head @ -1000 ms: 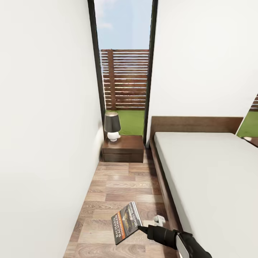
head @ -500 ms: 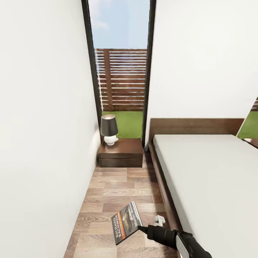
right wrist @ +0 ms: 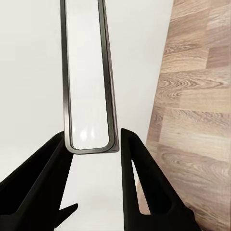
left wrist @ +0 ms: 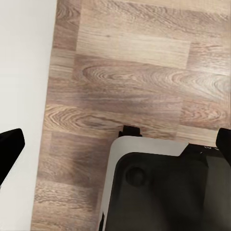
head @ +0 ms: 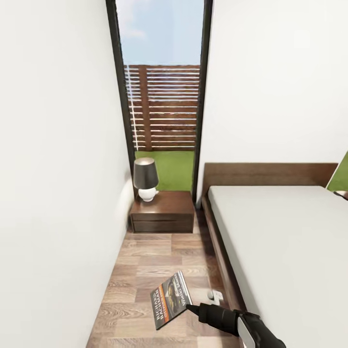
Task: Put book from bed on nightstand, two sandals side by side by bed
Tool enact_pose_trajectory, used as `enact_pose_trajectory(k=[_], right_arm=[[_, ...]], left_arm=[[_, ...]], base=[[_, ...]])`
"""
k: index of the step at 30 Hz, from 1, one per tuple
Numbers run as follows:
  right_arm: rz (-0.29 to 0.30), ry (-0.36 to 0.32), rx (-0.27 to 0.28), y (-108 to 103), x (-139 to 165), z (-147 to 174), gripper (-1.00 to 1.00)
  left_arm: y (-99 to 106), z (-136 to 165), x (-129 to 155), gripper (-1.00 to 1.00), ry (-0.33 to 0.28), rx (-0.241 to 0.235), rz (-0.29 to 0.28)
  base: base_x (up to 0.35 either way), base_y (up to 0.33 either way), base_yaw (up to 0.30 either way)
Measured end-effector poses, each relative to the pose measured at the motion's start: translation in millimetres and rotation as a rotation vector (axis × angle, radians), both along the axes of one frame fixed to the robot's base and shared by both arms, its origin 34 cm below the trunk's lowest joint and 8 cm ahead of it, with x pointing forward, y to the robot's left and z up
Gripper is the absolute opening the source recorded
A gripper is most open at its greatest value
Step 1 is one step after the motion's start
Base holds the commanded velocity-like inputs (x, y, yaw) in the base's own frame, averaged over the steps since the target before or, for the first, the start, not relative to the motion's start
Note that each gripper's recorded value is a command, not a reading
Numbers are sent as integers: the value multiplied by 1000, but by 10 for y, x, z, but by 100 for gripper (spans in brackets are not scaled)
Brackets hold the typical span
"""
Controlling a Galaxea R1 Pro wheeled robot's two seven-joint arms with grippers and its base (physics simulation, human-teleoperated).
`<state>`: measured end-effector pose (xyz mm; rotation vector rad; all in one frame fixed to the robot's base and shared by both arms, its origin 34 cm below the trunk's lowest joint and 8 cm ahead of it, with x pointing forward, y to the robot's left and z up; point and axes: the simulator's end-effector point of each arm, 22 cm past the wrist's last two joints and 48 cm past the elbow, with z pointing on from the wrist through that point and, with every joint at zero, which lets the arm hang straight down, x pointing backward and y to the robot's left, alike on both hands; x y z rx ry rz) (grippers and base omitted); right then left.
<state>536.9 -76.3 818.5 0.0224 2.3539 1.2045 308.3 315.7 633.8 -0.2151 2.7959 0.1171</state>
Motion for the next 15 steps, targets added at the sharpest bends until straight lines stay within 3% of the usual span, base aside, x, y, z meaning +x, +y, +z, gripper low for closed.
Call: enact_pose_trajectory(k=[8, 15], right_arm=[[0, 0, 0, 1, 0, 0, -100], [1, 0, 0, 9, -2, 1, -100]], left_arm=[[0, 0, 0, 100, 0, 0, 0], [0, 0, 1, 100, 0, 0, 0]], base=[[340, 0, -6], [340, 30, -162]])
